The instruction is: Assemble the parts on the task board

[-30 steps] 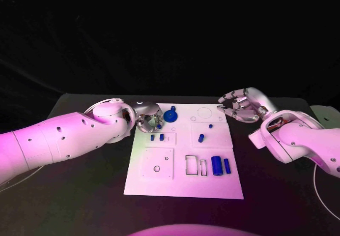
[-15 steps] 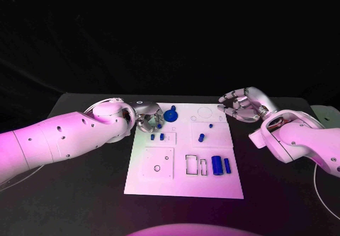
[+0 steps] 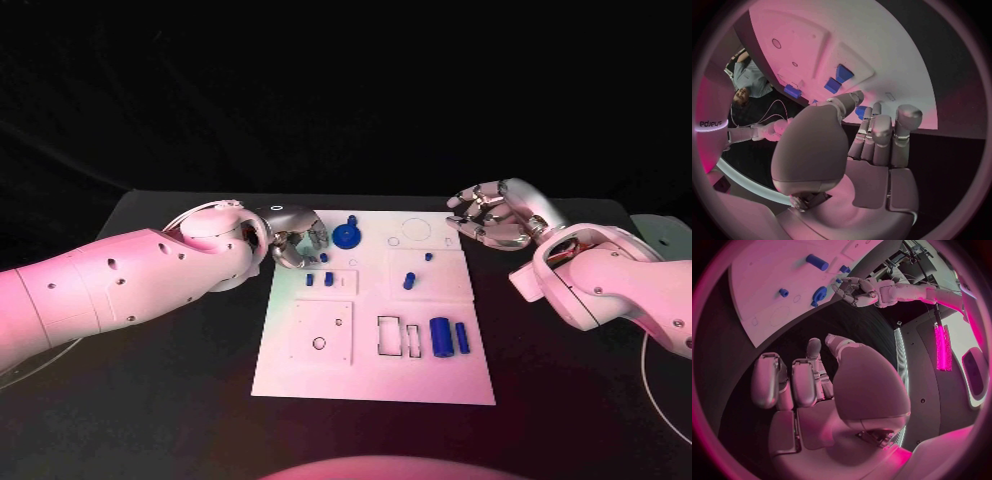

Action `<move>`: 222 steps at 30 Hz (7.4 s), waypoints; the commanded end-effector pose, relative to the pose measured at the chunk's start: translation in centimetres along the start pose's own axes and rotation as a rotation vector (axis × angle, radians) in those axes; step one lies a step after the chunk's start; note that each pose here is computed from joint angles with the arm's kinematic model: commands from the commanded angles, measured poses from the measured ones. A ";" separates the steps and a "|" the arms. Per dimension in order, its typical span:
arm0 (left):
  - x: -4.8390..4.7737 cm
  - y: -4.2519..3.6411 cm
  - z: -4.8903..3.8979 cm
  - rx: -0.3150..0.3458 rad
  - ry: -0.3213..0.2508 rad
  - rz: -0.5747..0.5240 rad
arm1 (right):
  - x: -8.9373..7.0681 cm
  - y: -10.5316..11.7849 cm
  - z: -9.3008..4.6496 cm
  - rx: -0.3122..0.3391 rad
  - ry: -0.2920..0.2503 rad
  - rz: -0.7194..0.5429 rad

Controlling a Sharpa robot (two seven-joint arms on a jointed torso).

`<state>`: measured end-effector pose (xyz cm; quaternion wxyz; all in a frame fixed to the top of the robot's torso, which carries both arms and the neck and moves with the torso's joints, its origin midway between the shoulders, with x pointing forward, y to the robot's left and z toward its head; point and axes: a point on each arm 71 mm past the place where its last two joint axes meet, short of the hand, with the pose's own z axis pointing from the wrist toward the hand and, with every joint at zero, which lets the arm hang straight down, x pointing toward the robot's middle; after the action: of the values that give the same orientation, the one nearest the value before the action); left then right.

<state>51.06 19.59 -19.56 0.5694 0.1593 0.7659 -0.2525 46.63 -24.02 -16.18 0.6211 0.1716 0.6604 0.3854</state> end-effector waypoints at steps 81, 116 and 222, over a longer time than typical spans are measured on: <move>-3.38 1.39 -6.38 0.093 -0.492 -1.328 | 8.5 0.4 2.8 -0.128 0.311 -0.821; -3.18 1.63 -6.33 0.068 -0.469 -1.336 | 7.8 1.6 2.3 -0.187 0.182 -0.833; -3.08 0.69 -4.87 0.085 -0.433 -1.353 | 19.9 8.3 -2.6 -0.439 0.370 -0.535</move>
<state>48.52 23.23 -15.79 0.4266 -0.3853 0.5566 -0.5998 38.78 -5.46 -23.87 0.5965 -0.2034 0.6818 0.3715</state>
